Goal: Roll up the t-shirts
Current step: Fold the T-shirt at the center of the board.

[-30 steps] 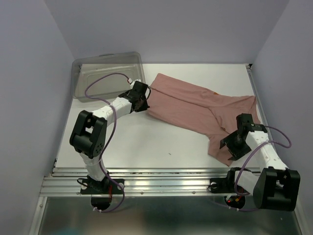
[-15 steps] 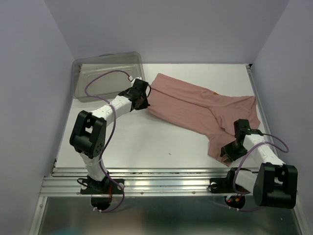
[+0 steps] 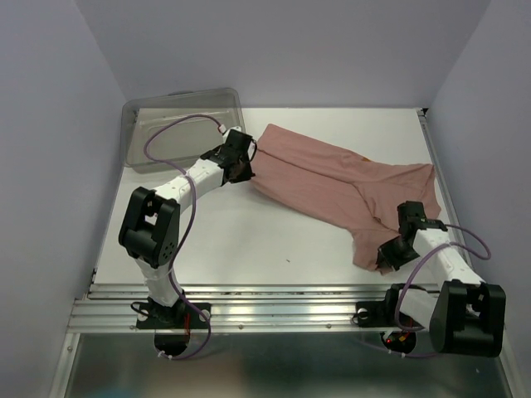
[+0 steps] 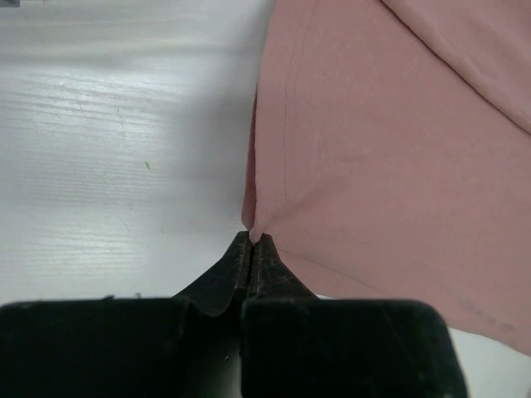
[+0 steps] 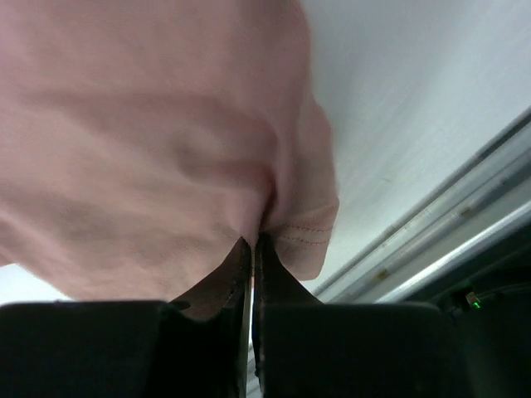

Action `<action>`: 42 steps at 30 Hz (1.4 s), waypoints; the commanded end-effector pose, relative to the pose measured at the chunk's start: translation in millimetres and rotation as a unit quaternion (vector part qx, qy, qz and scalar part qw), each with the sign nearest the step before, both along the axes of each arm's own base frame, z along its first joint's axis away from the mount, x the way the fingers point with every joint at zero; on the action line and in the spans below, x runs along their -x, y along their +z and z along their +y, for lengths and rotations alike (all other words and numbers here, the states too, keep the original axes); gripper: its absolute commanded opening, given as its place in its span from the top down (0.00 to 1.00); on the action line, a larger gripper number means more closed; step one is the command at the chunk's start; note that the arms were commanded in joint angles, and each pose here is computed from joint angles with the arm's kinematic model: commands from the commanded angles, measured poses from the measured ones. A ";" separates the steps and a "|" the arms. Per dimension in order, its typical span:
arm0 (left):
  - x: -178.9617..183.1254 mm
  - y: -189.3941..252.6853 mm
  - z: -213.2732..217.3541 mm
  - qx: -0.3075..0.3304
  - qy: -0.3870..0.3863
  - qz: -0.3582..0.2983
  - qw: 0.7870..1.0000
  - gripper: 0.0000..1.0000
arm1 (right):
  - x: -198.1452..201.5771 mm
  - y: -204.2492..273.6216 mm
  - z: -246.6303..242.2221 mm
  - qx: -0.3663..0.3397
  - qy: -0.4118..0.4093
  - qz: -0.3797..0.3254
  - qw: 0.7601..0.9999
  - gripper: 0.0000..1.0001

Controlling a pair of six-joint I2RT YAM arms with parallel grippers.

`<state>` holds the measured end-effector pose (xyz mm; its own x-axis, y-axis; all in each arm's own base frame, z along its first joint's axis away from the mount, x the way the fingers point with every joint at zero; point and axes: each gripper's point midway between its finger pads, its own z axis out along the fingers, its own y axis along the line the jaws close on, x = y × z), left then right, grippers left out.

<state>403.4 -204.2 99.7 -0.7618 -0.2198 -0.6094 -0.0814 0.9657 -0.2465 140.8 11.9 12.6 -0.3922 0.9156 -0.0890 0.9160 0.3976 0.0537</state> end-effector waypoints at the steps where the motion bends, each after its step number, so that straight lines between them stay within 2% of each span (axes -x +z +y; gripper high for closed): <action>1: -13.3 23.2 -2.3 -0.002 -0.001 -0.027 1.000 1.00 | -42.9 28.1 -15.7 0.045 0.008 -0.092 0.995 0.99; 10: -39.9 48.6 -18.5 0.013 -0.007 -0.050 0.999 1.00 | -92.5 99.5 -39.2 0.110 0.045 -0.161 0.980 0.99; 20: -79.5 49.0 -23.7 0.006 0.003 -0.053 0.999 1.00 | -135.4 135.8 -60.4 0.163 0.060 -0.183 0.968 0.99; 28: -96.0 36.7 -31.2 0.002 -0.005 -0.046 0.999 1.00 | -162.9 139.9 -66.9 0.177 0.079 -0.183 0.964 0.99; 36: -100.4 28.5 -34.3 -0.001 -0.011 -0.036 0.999 1.00 | -182.1 148.9 -75.0 0.197 0.088 -0.186 0.959 0.99; 42: -70.5 39.8 -26.5 -0.001 -0.030 -0.031 0.999 1.00 | -165.3 145.7 -67.8 0.181 0.103 -0.176 0.962 0.99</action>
